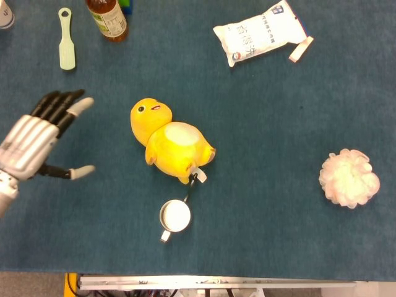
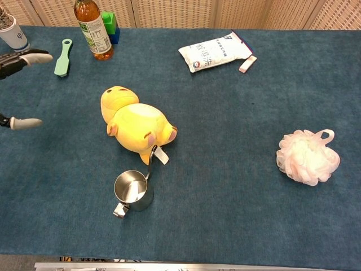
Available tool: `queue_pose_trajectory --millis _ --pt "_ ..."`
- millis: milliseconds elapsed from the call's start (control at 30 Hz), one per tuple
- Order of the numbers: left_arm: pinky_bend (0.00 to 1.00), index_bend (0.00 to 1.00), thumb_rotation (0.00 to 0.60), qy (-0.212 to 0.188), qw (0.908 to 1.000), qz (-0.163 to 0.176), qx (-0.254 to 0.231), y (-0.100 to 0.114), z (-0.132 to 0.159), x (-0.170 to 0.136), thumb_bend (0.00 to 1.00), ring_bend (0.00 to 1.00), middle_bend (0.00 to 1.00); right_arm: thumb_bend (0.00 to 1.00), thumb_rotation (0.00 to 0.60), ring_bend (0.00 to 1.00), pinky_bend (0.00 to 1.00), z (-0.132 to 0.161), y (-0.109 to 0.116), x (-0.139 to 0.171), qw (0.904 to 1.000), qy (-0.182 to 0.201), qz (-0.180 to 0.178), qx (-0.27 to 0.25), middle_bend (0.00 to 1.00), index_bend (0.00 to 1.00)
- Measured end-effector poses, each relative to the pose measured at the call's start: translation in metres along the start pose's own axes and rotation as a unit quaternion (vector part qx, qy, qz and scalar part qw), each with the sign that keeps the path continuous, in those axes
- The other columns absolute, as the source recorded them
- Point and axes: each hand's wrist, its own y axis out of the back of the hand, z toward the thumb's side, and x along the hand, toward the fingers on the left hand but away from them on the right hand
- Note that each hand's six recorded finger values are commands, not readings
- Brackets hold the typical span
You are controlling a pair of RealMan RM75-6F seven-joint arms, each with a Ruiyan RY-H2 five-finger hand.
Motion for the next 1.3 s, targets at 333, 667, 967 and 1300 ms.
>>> queue_pose_trajectory --millis 333,667,967,1300 --pt "0.0 0.05 0.035 -0.061 0.997 -0.036 -0.031 -0.023 0.035 0.043 0.0 0.0 0.0 0.04 0.6 0.12 0.23 -0.002 -0.004 0.001 1.0 -0.002 0.007 0.003 0.26 0.04" --pt "0.0 0.05 0.0 -0.096 0.9927 -0.065 -0.031 -0.054 0.052 0.076 0.0 0.0 0.0 0.04 0.6 0.12 0.23 -0.011 -0.006 0.004 0.9998 -0.015 0.012 0.007 0.26 0.04" --pt "0.0 0.05 0.0 -0.092 0.9926 -0.078 -0.008 -0.064 0.051 0.085 0.0 0.0 0.0 0.04 0.6 0.12 0.23 -0.016 -0.01 0.007 0.9996 -0.02 0.017 0.005 0.26 0.04" --pt "0.0 0.05 0.0 -0.111 0.9907 -0.075 -0.022 -0.061 0.069 0.08 0.0 0.0 0.0 0.04 0.6 0.12 0.23 -0.014 -0.011 0.009 0.9997 -0.015 0.016 0.005 0.26 0.04"
